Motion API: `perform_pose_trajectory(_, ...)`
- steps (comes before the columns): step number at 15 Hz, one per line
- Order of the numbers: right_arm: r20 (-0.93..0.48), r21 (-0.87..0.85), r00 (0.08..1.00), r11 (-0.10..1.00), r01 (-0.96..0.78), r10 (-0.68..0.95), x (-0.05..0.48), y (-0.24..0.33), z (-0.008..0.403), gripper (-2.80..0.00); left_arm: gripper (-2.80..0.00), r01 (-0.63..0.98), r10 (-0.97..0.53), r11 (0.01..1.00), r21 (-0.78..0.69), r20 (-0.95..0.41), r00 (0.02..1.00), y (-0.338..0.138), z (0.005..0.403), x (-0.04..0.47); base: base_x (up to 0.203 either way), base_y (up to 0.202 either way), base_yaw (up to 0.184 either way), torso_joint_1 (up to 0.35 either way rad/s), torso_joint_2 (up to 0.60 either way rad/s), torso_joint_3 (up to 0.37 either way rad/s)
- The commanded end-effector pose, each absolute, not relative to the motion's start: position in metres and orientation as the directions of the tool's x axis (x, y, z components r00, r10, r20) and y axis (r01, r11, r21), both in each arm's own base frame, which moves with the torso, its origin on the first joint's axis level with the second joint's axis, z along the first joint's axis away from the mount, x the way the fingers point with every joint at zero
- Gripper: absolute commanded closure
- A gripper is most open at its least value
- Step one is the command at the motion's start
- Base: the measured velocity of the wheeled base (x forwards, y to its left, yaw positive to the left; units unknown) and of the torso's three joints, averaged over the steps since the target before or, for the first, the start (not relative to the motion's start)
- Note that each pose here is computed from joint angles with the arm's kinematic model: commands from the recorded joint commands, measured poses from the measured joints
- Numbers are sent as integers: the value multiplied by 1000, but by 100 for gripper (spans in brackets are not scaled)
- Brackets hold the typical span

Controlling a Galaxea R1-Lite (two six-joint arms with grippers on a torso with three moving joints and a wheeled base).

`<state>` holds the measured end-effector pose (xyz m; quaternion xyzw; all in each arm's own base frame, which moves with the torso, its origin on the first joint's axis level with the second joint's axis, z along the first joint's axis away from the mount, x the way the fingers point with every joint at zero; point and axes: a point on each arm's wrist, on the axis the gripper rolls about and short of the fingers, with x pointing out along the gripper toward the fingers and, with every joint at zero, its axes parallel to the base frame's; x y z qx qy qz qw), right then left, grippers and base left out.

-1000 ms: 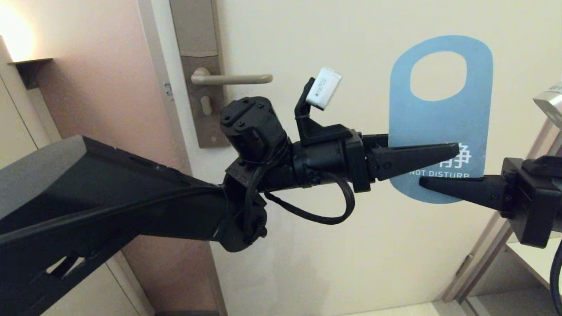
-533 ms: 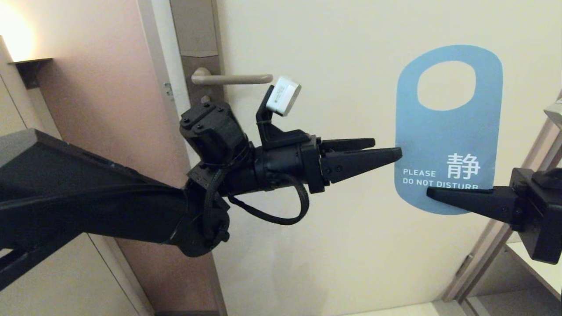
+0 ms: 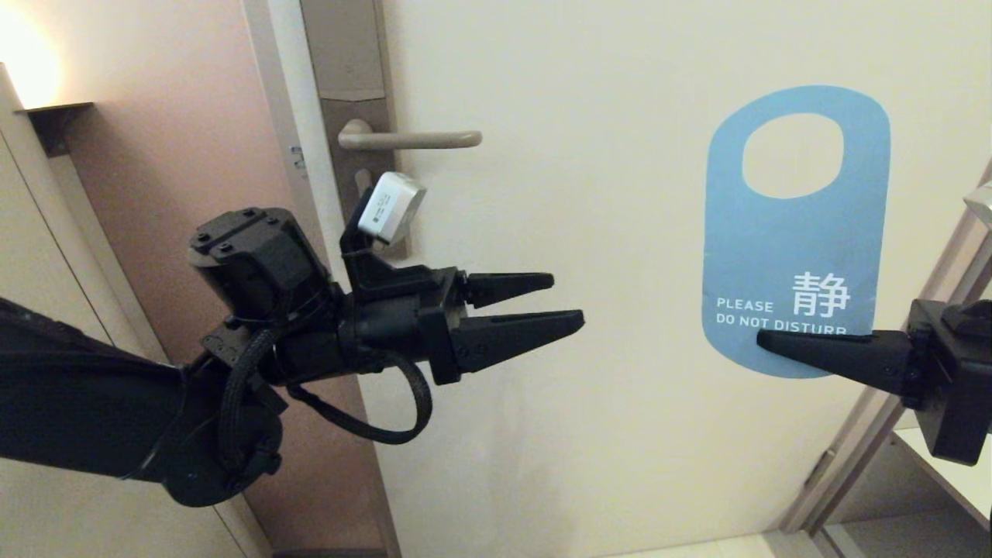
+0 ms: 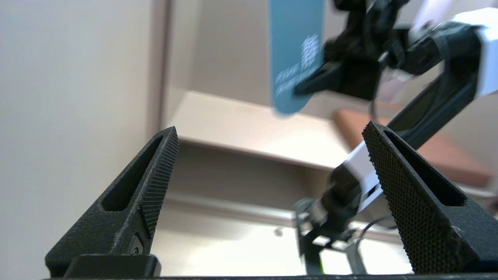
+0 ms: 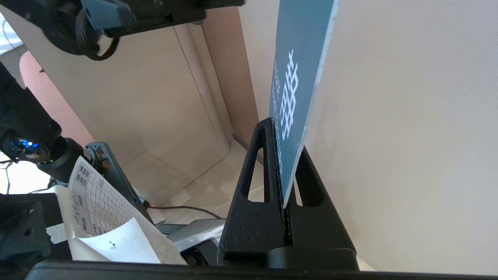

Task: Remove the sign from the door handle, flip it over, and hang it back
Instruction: Hang the sign back with the other side facing out

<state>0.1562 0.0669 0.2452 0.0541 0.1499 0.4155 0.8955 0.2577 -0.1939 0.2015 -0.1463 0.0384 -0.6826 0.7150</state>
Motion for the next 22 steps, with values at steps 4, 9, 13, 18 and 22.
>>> perform_pose_trajectory(4,-236,224,619,661,-716,750,158,67,242,0,-280,960,-979,162,-227,83,185,-157,203,236,0,0,0,0,0,0)
perform_pose_trajectory(9,-251,229,613,662,-714,749,159,68,238,0,-280,933,-944,322,-162,17,329,-127,195,219,0,0,0,0,0,0)
perform_pose_trajectory(13,-260,234,611,662,-712,748,160,68,235,0,0,904,-911,405,-136,28,412,-106,198,209,0,0,0,0,0,0)
perform_pose_trajectory(18,-237,222,620,664,-714,747,165,70,236,0,0,817,-815,567,-106,68,575,-87,207,190,0,0,0,0,0,0)
perform_pose_trajectory(22,-222,210,634,671,-711,741,170,71,236,0,0,646,-646,764,0,-23,763,-68,194,171,0,0,0,0,0,0)
